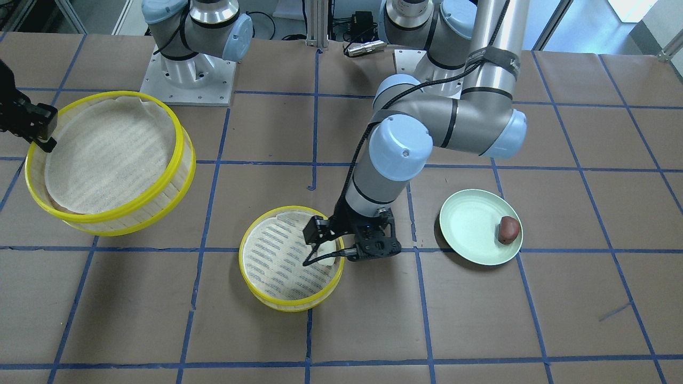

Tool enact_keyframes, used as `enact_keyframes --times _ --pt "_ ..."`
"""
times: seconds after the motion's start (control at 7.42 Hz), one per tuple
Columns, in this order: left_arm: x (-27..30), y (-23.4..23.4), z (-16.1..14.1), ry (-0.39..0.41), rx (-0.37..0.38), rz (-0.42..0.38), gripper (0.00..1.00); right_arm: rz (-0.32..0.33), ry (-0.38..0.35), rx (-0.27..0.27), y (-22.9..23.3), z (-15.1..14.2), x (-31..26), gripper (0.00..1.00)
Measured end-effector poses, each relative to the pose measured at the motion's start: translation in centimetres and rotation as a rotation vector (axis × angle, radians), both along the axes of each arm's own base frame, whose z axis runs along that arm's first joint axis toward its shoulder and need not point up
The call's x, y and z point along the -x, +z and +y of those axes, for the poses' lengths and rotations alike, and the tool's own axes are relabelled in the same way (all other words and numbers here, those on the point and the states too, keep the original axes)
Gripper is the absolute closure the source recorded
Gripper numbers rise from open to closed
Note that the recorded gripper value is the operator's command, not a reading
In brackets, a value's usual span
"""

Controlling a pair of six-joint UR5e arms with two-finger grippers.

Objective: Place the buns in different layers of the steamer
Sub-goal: 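Release the white bun and withdraw the left gripper while the right lowers the tier, then set the top tier back on the steamer with the right gripper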

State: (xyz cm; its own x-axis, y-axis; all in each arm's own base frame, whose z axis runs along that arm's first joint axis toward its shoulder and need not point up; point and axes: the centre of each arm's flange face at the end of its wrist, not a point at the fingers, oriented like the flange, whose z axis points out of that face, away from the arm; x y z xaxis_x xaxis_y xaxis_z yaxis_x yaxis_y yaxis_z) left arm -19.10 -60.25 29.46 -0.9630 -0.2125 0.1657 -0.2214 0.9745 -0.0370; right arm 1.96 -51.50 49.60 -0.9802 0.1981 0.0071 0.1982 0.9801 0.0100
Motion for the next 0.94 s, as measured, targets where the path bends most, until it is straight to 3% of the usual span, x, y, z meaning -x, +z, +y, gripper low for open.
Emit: enact_keyframes --times 0.27,0.54,0.94 --pt "-10.1 -0.7 -0.6 -0.038 -0.013 -0.061 0.00 0.028 0.030 0.016 -2.1 -0.8 -8.8 0.90" --pt "-17.8 -3.1 1.4 -0.100 -0.057 -0.094 0.00 0.038 0.007 0.031 -6.2 -2.5 -16.0 0.90" --pt "-23.8 -4.4 4.4 -0.255 -0.076 -0.089 0.02 0.057 -0.027 0.051 -13.8 -4.1 -20.9 0.90"
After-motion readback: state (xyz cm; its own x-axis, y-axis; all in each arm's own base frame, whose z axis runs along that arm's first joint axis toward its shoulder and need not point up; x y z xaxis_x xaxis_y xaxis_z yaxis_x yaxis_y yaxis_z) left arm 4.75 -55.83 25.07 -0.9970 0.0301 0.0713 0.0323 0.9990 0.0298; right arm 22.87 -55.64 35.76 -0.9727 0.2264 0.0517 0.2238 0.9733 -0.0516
